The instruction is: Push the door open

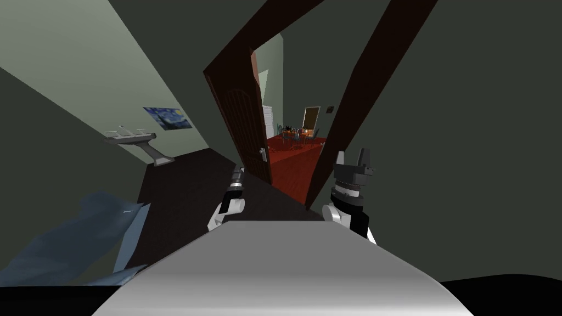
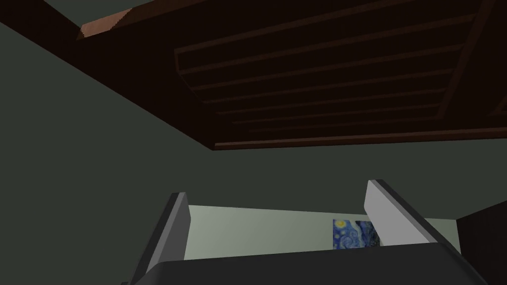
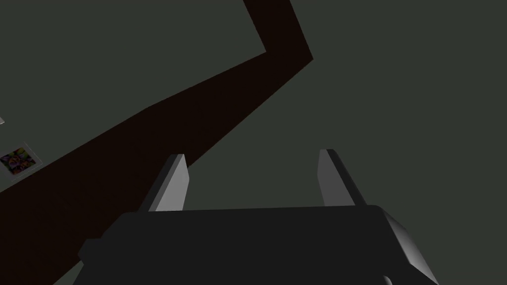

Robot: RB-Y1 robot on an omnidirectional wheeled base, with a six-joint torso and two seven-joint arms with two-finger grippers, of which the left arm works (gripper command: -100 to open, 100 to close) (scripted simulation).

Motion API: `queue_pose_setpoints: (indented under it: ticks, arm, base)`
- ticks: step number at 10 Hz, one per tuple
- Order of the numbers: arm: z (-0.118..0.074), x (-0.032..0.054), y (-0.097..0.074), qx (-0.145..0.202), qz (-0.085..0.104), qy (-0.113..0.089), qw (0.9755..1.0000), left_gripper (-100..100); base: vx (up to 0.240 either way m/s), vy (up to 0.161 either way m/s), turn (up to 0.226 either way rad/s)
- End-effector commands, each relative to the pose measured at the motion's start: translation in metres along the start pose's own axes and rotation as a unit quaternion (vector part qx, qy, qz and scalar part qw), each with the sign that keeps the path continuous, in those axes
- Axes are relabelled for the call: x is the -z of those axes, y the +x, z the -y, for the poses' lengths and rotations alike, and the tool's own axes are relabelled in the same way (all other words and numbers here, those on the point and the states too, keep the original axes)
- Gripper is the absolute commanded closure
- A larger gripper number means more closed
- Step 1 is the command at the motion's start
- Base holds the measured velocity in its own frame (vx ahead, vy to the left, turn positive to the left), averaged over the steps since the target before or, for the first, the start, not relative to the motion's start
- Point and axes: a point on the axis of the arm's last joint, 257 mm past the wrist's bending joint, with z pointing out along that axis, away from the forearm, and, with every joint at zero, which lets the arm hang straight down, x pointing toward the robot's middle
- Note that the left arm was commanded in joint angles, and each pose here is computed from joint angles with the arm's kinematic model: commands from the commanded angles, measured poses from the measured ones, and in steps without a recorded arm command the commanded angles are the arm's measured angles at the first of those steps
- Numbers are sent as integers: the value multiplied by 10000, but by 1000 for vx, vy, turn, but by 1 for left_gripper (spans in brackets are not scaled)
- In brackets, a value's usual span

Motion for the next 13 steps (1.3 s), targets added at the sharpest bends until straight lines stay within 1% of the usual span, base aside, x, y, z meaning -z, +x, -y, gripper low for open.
queue_pose_setpoints:
  ticks: [1,7,10,13]
  arm:
    - [-89,-28,14,7,-4,-63,10000,-100]
    - [-382,-130,75,59,-8,-293,9996,-100]
    - [-524,-178,111,92,-8,-410,9991,-100]
    - [-662,-223,152,128,-8,-528,9985,-100]
  base:
    - [60,129,-165]
    - [41,136,-149]
    - [23,119,-161]
    - [35,148,-145]
